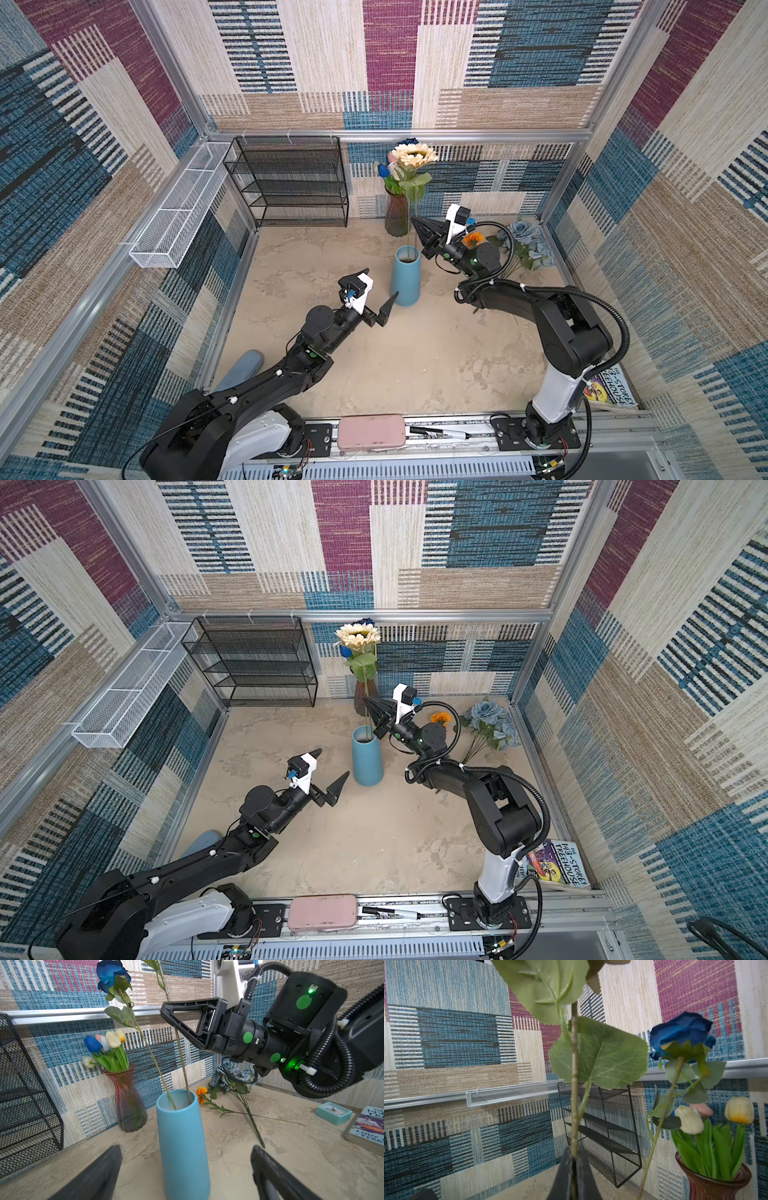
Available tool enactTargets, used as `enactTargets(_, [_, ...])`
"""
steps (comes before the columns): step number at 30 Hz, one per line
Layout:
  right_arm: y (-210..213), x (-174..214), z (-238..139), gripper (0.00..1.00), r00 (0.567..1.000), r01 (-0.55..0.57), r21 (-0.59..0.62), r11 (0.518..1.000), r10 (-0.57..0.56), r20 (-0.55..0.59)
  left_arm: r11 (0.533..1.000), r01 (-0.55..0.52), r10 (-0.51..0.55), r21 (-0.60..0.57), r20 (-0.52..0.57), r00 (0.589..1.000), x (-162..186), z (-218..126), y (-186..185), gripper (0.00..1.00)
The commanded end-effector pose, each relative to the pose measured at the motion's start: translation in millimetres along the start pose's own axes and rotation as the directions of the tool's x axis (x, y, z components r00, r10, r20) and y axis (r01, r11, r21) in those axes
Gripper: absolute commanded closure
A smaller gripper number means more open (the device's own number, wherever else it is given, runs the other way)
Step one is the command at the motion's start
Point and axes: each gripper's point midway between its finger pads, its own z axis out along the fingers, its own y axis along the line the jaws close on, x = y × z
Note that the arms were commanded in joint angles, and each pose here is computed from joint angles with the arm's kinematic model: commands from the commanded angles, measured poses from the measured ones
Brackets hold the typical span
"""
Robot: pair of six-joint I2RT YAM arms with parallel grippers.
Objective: Arrange the flowers into the vase
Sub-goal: 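Carry the cream sunflower to the teal vase and insert its stem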
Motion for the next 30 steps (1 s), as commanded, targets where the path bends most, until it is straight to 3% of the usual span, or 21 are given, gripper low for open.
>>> enactTargets(1, [-5.0,1.9,-5.7,0.89,0.999,0.025,0.037,0.999,-0.026,0.019,1.0,0.008,-0.007,-0.004,0.063,0.998,-15.9,-0.1,1.3,0.01])
enactTargets(4, [-11.0,10.2,-7.3,0.71,1.0,0.013,0.071,0.997,-0.013,-0.004,1.0,0.009,-0.009,-0.006,0.06,0.998,-15.0,-0.4,1.7,0.01])
enactTargets(7, [-13.7,14.7,-9.0,0.62,1.0,0.01,0.092,0.996,-0.008,-0.019,1.0,0.012,-0.012,-0.007,0.058,0.998,-13.8,-1.3,1.9,0.01])
enactTargets(12, [-15.3,20.7,-11.1,0.6,0.999,0.003,0.111,0.994,0.001,-0.043,1.0,0.017,-0.017,-0.001,0.068,0.998,-17.9,-2.0,1.1,0.01])
enactTargets(20, [-38.4,28.9,-13.5,0.4,0.997,-0.009,0.238,0.971,0.028,-0.077,1.0,0.008,-0.008,0.0,0.07,0.998,-20.8,-0.8,1.2,0.01])
enactTargets(30, [-41.5,32.0,-15.1,0.13,0.985,0.012,0.278,0.96,0.037,-0.169,1.0,0.001,-0.001,0.003,0.074,0.997,-24.4,0.7,1.0,0.01])
